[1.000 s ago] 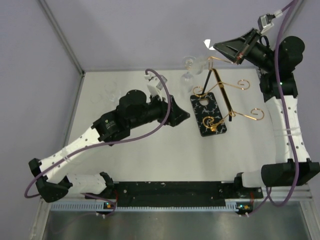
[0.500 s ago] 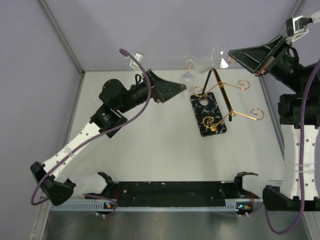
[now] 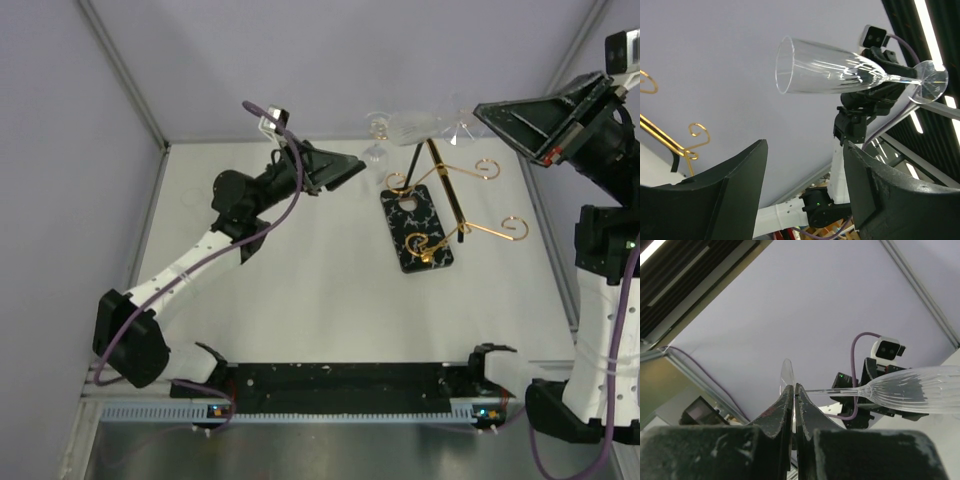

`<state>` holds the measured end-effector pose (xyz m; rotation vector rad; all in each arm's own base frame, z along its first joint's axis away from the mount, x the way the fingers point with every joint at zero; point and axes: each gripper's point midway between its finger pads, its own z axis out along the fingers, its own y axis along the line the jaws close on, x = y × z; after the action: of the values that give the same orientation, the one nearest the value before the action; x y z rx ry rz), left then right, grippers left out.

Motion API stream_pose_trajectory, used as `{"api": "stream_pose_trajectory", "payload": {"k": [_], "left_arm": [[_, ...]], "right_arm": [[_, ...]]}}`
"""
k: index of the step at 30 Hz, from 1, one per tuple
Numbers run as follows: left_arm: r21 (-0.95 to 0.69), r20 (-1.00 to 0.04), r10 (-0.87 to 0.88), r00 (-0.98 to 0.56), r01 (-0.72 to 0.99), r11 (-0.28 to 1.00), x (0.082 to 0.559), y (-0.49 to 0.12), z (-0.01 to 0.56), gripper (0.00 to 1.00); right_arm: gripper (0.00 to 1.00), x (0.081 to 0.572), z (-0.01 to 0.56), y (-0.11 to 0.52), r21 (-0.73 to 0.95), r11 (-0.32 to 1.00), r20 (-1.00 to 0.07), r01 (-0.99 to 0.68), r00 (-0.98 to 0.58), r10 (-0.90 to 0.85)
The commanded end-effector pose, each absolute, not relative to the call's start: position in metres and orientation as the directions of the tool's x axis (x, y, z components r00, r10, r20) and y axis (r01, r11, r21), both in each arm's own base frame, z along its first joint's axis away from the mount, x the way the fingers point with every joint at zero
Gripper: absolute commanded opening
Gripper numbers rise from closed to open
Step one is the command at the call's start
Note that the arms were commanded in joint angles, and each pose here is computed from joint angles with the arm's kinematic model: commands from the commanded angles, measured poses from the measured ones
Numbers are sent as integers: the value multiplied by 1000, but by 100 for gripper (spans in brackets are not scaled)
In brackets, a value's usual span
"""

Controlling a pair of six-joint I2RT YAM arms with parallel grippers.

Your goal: Take the wine glass off the wine glass rack

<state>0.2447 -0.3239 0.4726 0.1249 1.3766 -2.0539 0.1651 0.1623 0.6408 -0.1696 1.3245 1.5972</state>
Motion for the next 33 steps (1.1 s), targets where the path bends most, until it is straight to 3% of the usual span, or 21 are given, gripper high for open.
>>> {"api": "stream_pose_trajectory", "payload": {"k": [1, 8, 33], "left_arm": [[-662, -425, -447, -787, 607, -439, 216, -303, 509, 67], [-638, -386, -409, -827, 559, -529, 217, -302, 509, 67], [-567, -431, -408, -805, 593, -572, 204, -291, 524, 67]], "right_arm": [[0, 137, 659, 162, 609, 85, -662, -788, -447, 602], [0, 133, 664, 162, 622, 51, -643, -781, -473, 603], [0, 138, 644, 195, 677, -81, -589, -732, -604, 538]]}}
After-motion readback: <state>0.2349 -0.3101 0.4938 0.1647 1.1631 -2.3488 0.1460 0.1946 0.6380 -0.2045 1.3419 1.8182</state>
